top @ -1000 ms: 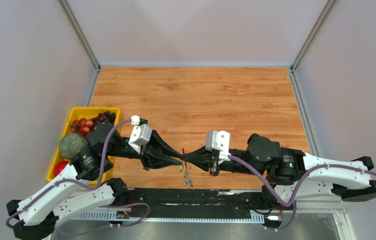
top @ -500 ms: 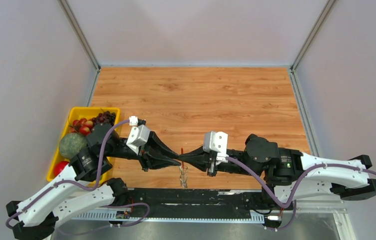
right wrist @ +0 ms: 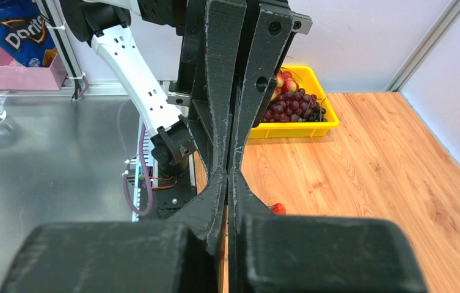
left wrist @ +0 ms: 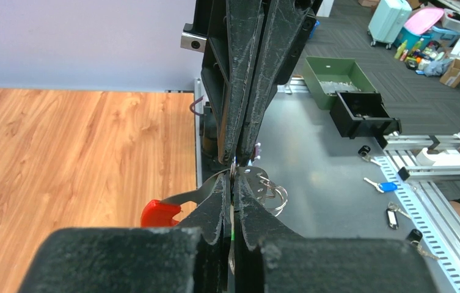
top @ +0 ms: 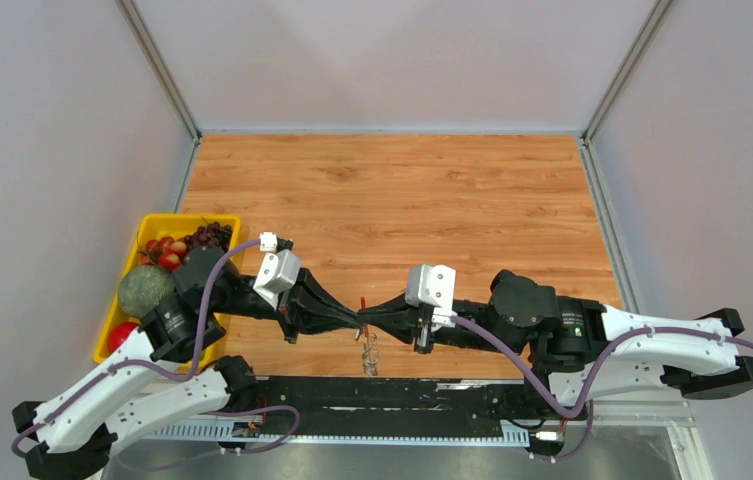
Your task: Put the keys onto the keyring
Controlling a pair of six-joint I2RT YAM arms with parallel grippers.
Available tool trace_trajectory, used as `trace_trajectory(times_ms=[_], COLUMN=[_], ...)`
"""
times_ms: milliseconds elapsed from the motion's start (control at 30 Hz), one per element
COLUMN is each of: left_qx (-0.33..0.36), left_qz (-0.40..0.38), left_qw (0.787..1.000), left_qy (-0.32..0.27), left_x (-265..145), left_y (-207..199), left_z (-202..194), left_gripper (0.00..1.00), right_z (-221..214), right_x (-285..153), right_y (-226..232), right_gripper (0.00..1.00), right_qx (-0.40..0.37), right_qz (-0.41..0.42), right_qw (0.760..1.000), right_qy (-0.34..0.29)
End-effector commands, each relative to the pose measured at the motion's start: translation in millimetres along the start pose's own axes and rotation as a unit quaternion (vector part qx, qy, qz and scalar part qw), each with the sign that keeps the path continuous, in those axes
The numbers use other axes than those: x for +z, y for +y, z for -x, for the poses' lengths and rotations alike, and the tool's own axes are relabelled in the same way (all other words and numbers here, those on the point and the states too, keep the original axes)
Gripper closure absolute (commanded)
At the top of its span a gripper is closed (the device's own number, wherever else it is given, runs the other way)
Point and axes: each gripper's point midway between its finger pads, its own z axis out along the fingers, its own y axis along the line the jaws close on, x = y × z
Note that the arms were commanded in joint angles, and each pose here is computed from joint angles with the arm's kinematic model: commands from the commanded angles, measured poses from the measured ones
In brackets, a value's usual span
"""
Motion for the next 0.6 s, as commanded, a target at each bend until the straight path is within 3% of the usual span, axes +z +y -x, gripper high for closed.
trace_trajectory(times_ms=[0, 33, 133, 233, 367, 567], left_qx=[0.006, 0.004, 0.001, -0.011, -0.034, -0.050], left_qz=[-0.014, -0.013, -0.004, 0.004, 0.001, -0.025], left_qw=[1.000, 1.000, 1.000, 0.999, 0.995, 0.990], left_qy=[0.001, 0.007, 0.023, 0.051, 0.092, 0.132], left_x=[2, 2, 2, 2, 5, 6], left_y=[-4, -3, 1, 6, 11, 9], left_z=[4, 2, -1, -13, -31, -50], left_gripper=[1.00, 1.00, 1.00, 1.00, 1.00, 1.00], right_z=[40, 37, 27, 14, 1, -29], right_x=[-11, -12, -17, -23, -28, -29], right_y=[-8, -9, -11, -14, -14, -1], right_gripper=[1.00, 0.99, 0.81, 0.72, 0.66, 0.67], right_qx=[0.011, 0.016, 0.029, 0.041, 0.056, 0.084], right_qz=[-0.016, -0.019, -0.027, -0.040, -0.045, -0.027], right_qw=[0.999, 0.999, 0.999, 0.998, 0.994, 0.980], right_qy=[-0.051, -0.042, -0.009, 0.030, 0.086, 0.177])
